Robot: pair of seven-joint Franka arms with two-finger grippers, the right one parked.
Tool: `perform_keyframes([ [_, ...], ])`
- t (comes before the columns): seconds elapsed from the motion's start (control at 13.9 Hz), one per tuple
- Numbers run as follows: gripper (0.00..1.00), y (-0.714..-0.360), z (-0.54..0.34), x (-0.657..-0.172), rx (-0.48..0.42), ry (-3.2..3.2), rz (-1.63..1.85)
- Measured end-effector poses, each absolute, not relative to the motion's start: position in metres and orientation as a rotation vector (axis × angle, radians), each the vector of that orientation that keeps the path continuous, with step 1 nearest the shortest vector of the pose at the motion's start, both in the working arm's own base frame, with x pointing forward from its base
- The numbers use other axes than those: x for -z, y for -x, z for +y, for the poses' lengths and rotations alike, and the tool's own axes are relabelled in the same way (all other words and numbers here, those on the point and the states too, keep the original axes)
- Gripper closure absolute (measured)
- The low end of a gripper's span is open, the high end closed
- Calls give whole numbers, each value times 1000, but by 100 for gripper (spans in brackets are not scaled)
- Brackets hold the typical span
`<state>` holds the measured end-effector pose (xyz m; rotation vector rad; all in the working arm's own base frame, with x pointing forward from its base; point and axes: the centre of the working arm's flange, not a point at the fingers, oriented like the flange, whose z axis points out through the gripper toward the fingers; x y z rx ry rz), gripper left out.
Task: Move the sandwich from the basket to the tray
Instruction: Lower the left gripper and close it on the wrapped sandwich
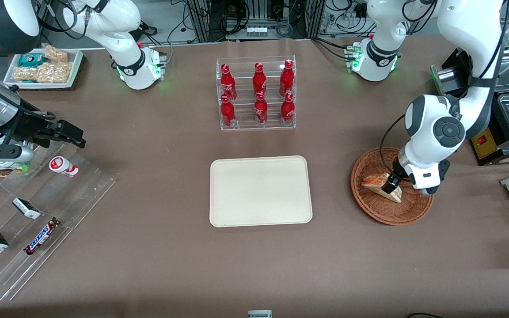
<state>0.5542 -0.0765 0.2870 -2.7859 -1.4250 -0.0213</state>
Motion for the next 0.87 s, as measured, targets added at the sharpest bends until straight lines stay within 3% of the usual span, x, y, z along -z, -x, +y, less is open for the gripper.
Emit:
perform_keyframes([
  [0.29,0,-546,-77,-271,73,2799,-1465],
  [0.36,7,-545,-77,-268,73,2801,-1465],
  [0.43,7,-545,-77,-265,69,2800,-1465],
  [0.87,66,-549,-78,-268,89,2810,-1459],
])
